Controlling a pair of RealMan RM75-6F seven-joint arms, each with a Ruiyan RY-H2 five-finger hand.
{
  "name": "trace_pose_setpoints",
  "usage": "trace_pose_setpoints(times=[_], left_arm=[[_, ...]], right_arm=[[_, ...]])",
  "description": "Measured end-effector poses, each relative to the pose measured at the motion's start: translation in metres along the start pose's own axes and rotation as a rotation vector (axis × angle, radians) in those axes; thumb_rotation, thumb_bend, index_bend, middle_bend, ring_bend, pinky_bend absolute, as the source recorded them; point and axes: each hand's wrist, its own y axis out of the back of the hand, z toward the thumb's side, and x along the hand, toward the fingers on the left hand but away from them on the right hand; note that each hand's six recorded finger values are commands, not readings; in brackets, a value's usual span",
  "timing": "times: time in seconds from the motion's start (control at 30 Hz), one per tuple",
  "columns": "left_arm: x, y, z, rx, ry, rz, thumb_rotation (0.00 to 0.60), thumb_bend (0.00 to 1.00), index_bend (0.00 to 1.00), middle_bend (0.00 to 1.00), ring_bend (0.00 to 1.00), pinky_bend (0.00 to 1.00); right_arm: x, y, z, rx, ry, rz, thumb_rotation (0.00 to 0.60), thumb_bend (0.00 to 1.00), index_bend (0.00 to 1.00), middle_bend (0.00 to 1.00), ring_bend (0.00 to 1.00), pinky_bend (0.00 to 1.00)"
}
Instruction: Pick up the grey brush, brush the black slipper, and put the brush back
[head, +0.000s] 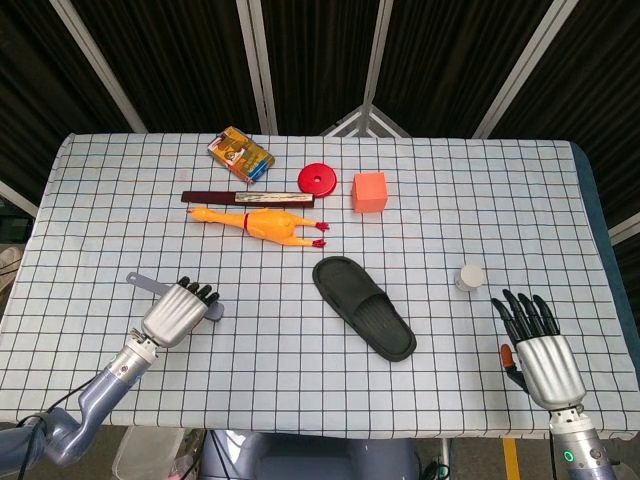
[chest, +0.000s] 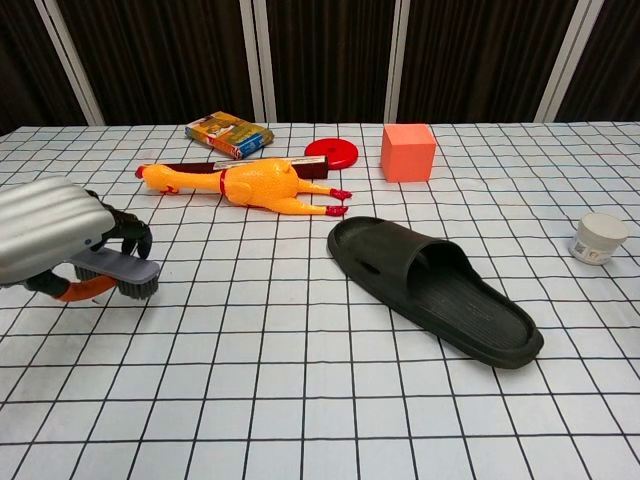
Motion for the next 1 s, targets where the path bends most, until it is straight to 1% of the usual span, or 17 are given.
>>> trace_pose_setpoints(times=[0.07, 0.1, 0.2, 0.27, 0.3, 0.33, 0.37, 0.43, 0.53, 0.6, 0.73, 0.83, 0.87, 1.0], left_arm=[[-0.003, -0.010, 0.002, 0.006, 0.014, -0.003, 0.600, 0.49, 0.50, 0.57, 0.48, 0.41], [-0.005, -0.013, 0.003, 0.008, 0.020, -0.005, 0.600, 0.46, 0.48, 0.55, 0.46, 0.38], [-0.008, -0.026, 0.004, 0.019, 0.039, -0.016, 0.600, 0.30, 0.38, 0.47, 0.35, 0.32], [-0.010, -0.035, 0.005, 0.026, 0.054, -0.029, 0.600, 0.19, 0.22, 0.37, 0.26, 0.29], [-0.011, -0.039, 0.006, 0.026, 0.060, -0.034, 0.600, 0.16, 0.17, 0.32, 0.22, 0.28], [-0.012, -0.042, 0.007, 0.021, 0.067, -0.039, 0.600, 0.13, 0.09, 0.26, 0.17, 0.26], [-0.012, -0.045, 0.009, 0.010, 0.075, -0.042, 0.600, 0.11, 0.04, 0.20, 0.13, 0.24], [-0.013, -0.046, 0.009, -0.010, 0.084, -0.042, 0.600, 0.08, 0.00, 0.12, 0.07, 0.22], [-0.014, -0.044, 0.009, -0.046, 0.087, -0.035, 0.600, 0.05, 0.00, 0.04, 0.02, 0.18], [-0.014, -0.041, 0.009, -0.087, 0.085, -0.030, 0.600, 0.04, 0.00, 0.02, 0.01, 0.16], [-0.017, -0.027, 0.012, -0.194, 0.071, -0.010, 0.600, 0.02, 0.00, 0.02, 0.01, 0.14], [-0.022, -0.009, 0.012, -0.291, 0.052, 0.020, 0.600, 0.02, 0.00, 0.02, 0.01, 0.14], [-0.025, 0.000, 0.012, -0.331, 0.043, 0.038, 0.600, 0.02, 0.00, 0.03, 0.01, 0.14], [-0.040, 0.036, 0.002, -0.433, 0.021, 0.096, 0.600, 0.02, 0.00, 0.03, 0.01, 0.13]], right_arm=[[0.000, 0.000, -0.001, -0.001, 0.001, 0.000, 0.600, 0.64, 0.00, 0.01, 0.00, 0.04], [0.001, 0.000, -0.001, -0.002, 0.002, 0.000, 0.600, 0.64, 0.00, 0.01, 0.00, 0.04], [0.002, 0.000, -0.001, -0.003, 0.005, 0.003, 0.600, 0.64, 0.00, 0.01, 0.00, 0.04], [0.002, 0.001, 0.000, -0.004, 0.008, 0.004, 0.600, 0.64, 0.00, 0.01, 0.00, 0.04], [0.003, 0.001, 0.000, -0.005, 0.009, 0.006, 0.600, 0.64, 0.00, 0.01, 0.00, 0.04], [0.003, 0.000, 0.000, -0.006, 0.009, 0.007, 0.600, 0.64, 0.00, 0.01, 0.00, 0.04], [0.004, 0.000, 0.000, -0.006, 0.009, 0.010, 0.600, 0.64, 0.00, 0.01, 0.00, 0.04], [0.004, 0.000, -0.001, -0.004, 0.006, 0.013, 0.600, 0.64, 0.00, 0.01, 0.00, 0.04], [0.005, 0.000, -0.002, -0.002, -0.002, 0.016, 0.600, 0.64, 0.00, 0.01, 0.00, 0.04], [0.005, 0.000, -0.003, 0.000, -0.006, 0.016, 0.600, 0.64, 0.00, 0.01, 0.00, 0.04], [0.006, 0.001, -0.002, 0.001, -0.009, 0.014, 0.600, 0.64, 0.00, 0.01, 0.00, 0.04], [0.006, 0.002, -0.003, 0.001, -0.014, 0.009, 0.600, 0.64, 0.00, 0.01, 0.00, 0.04], [0.006, 0.002, -0.003, 0.001, -0.015, 0.009, 0.600, 0.64, 0.00, 0.01, 0.00, 0.04], [0.006, 0.001, -0.003, 0.001, -0.015, 0.016, 0.600, 0.64, 0.00, 0.01, 0.00, 0.04]])
